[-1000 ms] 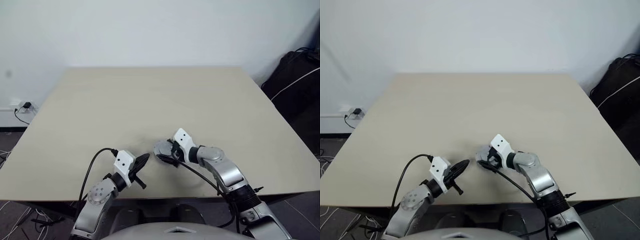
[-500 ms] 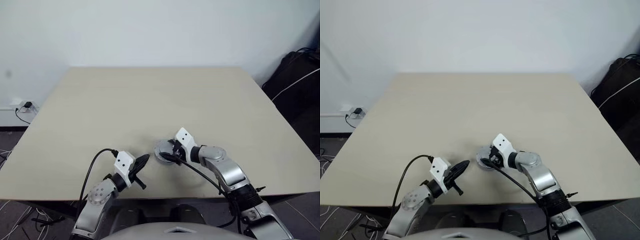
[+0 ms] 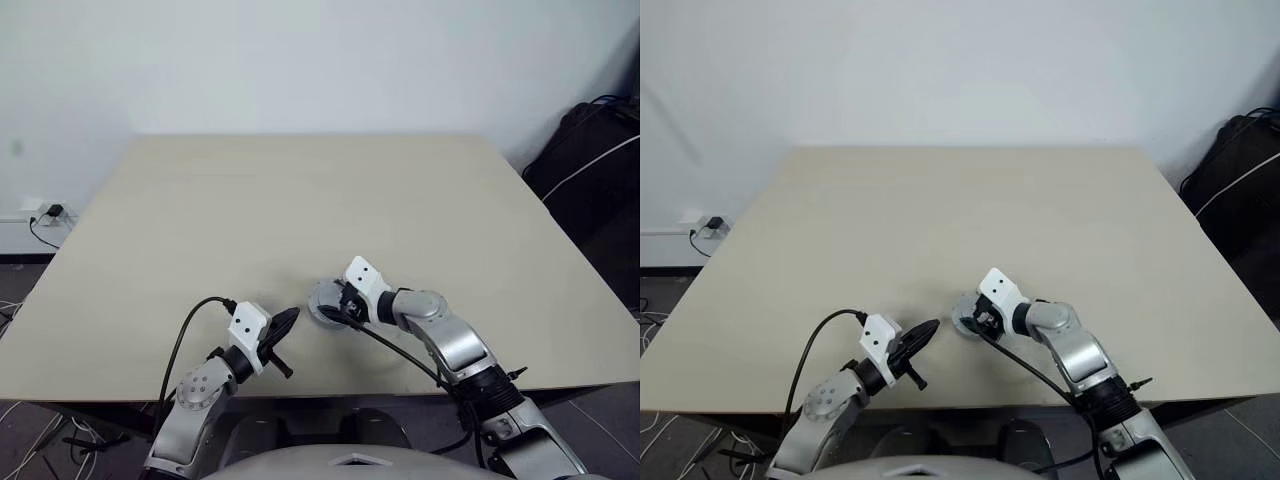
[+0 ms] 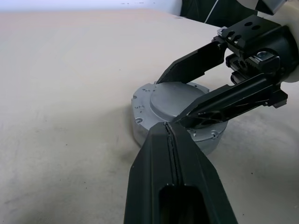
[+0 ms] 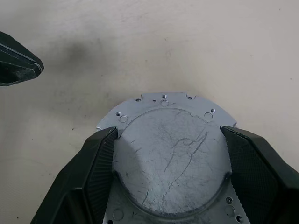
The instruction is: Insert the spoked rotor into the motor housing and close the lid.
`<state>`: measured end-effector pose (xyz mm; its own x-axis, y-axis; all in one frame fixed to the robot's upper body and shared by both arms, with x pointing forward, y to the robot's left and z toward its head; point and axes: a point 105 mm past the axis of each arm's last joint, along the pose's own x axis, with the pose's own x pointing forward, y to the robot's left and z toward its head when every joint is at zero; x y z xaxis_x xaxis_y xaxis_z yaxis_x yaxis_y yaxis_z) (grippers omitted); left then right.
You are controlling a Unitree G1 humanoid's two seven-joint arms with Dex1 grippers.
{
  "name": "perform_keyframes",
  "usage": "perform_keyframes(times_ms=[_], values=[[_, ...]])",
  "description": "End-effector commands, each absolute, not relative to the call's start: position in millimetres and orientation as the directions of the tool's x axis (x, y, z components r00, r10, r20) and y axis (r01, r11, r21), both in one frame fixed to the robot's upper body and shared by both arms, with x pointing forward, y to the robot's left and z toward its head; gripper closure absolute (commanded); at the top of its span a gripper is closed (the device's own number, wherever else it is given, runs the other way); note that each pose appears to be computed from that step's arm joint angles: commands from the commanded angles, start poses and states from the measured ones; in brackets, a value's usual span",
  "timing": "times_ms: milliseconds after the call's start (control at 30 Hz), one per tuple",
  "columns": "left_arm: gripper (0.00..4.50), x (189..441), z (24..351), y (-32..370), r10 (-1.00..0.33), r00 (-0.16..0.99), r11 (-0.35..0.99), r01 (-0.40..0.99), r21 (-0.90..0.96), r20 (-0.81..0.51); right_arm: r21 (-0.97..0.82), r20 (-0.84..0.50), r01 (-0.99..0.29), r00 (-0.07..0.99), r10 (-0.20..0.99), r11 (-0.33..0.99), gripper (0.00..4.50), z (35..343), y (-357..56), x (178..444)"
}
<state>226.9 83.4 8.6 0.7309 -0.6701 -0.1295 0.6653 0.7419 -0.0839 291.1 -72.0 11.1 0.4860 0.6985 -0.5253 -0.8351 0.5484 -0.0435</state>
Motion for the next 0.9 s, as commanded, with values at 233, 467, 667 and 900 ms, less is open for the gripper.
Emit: perform_keyframes(times_ms=[233,467,667,900], values=[[4.50,243,21,88,-0.583,0.807,0.811,0.573,-0.117,-0.091,-0.067,-0.576,-0.811,0.506,0.642,0.581,1.31,7,-84,297],[4.50,268,29,86,-0.541,0.820,0.837,0.505,-0.209,-0.184,-0.063,-0.577,-0.808,0.509,0.639,0.586,1.31,6,-83,297],[4.50,281,24,75,-0.611,0.741,0.788,0.535,-0.303,-0.279,-0.066,-0.579,-0.805,0.512,0.635,0.590,1.31,6,-84,298],[4.50,289,14,66,-0.651,0.681,0.754,0.526,-0.395,-0.335,-0.068,-0.580,-0.801,0.516,0.630,0.594,1.31,6,-86,297]])
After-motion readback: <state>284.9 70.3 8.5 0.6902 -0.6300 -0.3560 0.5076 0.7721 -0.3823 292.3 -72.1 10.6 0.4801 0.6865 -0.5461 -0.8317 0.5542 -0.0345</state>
